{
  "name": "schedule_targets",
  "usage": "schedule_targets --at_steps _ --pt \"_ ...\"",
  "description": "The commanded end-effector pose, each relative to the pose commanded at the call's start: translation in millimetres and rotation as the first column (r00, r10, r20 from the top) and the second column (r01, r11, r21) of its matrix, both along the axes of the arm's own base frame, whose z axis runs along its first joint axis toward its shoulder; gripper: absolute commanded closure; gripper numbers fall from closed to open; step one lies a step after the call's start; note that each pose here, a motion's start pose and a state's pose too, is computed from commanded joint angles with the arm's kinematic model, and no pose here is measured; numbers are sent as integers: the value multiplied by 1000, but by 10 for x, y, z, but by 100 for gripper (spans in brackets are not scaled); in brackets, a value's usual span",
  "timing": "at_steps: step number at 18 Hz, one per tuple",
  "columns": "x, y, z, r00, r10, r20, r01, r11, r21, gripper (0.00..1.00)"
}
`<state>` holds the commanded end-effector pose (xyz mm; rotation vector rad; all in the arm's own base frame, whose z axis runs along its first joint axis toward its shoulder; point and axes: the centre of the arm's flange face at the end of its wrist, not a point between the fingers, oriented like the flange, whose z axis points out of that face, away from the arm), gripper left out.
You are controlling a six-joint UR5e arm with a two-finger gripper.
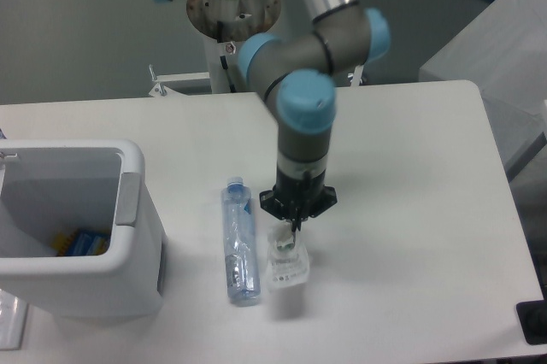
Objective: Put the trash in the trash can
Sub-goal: 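Close the gripper on the clear plastic packet, then lift the packet and carry it over the white trash bin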
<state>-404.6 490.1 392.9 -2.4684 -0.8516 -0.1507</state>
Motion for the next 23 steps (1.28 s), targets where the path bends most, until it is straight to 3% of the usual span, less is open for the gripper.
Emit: schedule_targets --at_steps 5,8,13,18,23 --pt "18 130 730 998 50 48 -58 983 177 100" --pt "285 179 1107 999 -7 33 -2 966 257 100" --pt "982 382 1458 994 -113 -4 109 947 302 100" --pt "1917 743 1461 961 -278 -10 268 915 300 100" --pt "2495 941 1267 928 -371 14 353 894 277 96"
